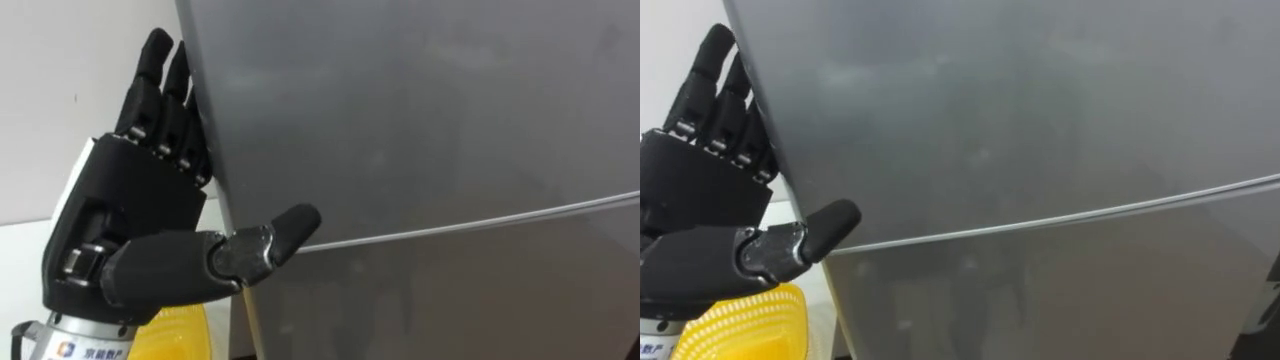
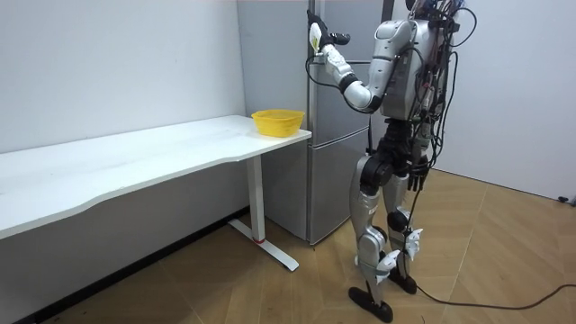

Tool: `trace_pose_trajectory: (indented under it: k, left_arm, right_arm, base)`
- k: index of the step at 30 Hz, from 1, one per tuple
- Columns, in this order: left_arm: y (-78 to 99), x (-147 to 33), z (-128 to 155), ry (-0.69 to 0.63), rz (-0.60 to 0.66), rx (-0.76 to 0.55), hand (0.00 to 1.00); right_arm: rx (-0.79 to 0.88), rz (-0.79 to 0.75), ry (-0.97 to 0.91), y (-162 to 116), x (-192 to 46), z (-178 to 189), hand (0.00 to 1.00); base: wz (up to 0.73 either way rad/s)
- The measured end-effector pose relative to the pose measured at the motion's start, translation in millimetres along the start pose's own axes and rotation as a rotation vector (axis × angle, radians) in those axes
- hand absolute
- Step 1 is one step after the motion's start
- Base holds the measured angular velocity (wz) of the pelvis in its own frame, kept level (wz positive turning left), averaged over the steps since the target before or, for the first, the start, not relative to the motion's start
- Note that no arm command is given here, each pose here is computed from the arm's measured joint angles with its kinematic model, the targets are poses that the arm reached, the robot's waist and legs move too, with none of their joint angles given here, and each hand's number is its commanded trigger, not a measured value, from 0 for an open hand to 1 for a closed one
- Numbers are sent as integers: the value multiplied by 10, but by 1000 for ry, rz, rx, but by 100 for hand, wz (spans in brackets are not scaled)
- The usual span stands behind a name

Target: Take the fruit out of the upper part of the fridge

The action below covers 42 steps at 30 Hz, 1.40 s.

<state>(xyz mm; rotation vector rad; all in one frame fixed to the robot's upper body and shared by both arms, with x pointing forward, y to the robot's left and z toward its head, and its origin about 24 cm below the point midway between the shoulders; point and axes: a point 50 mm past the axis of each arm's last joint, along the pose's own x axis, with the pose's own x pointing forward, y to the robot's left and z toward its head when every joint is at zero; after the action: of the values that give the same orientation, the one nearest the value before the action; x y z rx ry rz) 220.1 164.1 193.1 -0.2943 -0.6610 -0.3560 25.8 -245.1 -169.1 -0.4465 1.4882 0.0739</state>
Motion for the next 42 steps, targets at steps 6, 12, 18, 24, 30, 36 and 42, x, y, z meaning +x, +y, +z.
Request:
trace_pose_trajectory:
  k: [6,12,18,24,30,36,42]
  left_arm:
    - [-4,0,-6,5,-4,-5,0]
    - [-29,1,-28,7,-20,-98,0]
    - [-42,1,-37,7,-33,-132,0]
    - [-54,1,-35,4,-54,-143,0]
    - [-71,1,-32,2,-88,-143,0]
    - [-87,49,12,-40,-113,-178,0]
    - [-83,46,60,-100,-124,-271,0]
  right_arm:
    - [-12,8,8,12,0,-5,0]
    - [-71,21,17,53,-1,-15,0]
    - [-67,23,27,57,0,-19,0]
    - [-80,34,25,65,0,-10,0]
    - [-75,38,27,4,-1,-15,0]
    - [-71,40,33,5,-3,-48,0]
    - [-71,46,44,18,-3,-83,0]
  base:
    - [0]
    - [0]
    - [0]
    - [-1]
    - [-2]
    - [0]
    - [-6]
